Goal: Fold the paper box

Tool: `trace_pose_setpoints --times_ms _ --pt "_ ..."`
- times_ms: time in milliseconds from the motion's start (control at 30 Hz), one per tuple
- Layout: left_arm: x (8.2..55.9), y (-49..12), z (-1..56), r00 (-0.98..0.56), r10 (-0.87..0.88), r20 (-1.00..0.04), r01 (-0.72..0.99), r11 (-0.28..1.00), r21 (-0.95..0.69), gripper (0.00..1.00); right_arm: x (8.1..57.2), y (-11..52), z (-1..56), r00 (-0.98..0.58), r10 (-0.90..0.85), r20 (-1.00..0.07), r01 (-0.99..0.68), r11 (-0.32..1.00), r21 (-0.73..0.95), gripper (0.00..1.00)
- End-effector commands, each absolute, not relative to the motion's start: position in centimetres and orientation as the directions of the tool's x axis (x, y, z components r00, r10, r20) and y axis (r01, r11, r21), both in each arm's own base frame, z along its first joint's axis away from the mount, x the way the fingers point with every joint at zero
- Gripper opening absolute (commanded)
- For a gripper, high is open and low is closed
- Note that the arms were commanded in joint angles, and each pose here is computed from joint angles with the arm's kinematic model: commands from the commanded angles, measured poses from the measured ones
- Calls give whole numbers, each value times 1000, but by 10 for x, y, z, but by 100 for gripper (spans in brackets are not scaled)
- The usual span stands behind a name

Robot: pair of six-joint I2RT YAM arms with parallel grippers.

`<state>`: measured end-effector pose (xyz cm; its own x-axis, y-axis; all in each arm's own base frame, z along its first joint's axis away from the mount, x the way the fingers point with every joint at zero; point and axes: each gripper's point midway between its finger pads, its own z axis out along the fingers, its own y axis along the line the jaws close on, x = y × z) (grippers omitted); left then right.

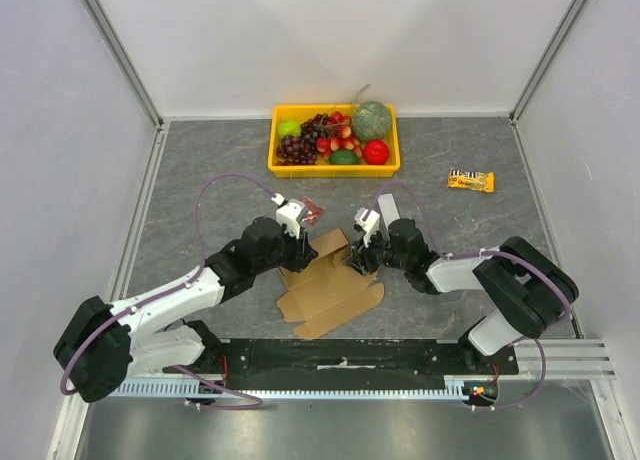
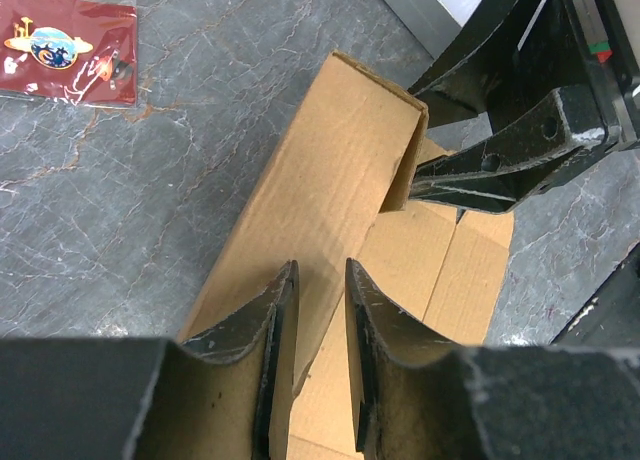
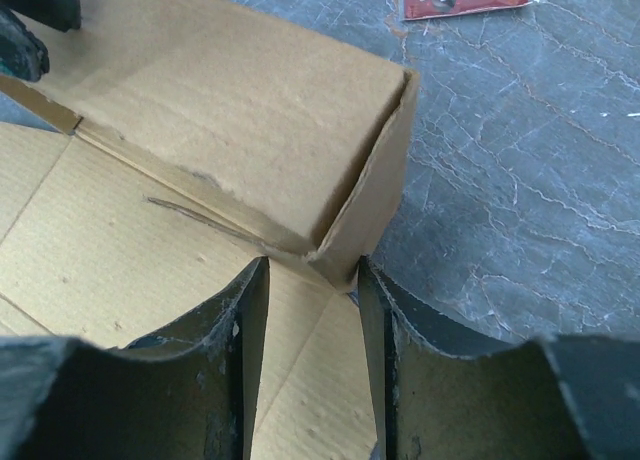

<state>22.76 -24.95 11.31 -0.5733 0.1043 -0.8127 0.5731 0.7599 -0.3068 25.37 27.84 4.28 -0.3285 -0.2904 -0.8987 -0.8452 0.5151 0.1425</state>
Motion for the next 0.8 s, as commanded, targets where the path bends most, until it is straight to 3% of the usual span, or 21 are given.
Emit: trace_pose_setpoints --times_ms 0,400,767 --pt "234 -258 132 -566 63 -822 569 751 -334 32 258 290 62 -238 -209 -948 -874 471 116 47" --pt "234 -260 132 -569 69 -820 574 748 -335 32 268 302 67 -235 -161 -959 -874 467 136 48" --pt "234 -260 134 -565 70 -822 576 747 -332 32 255 314 77 -200 -114 -973 -919 367 146 51"
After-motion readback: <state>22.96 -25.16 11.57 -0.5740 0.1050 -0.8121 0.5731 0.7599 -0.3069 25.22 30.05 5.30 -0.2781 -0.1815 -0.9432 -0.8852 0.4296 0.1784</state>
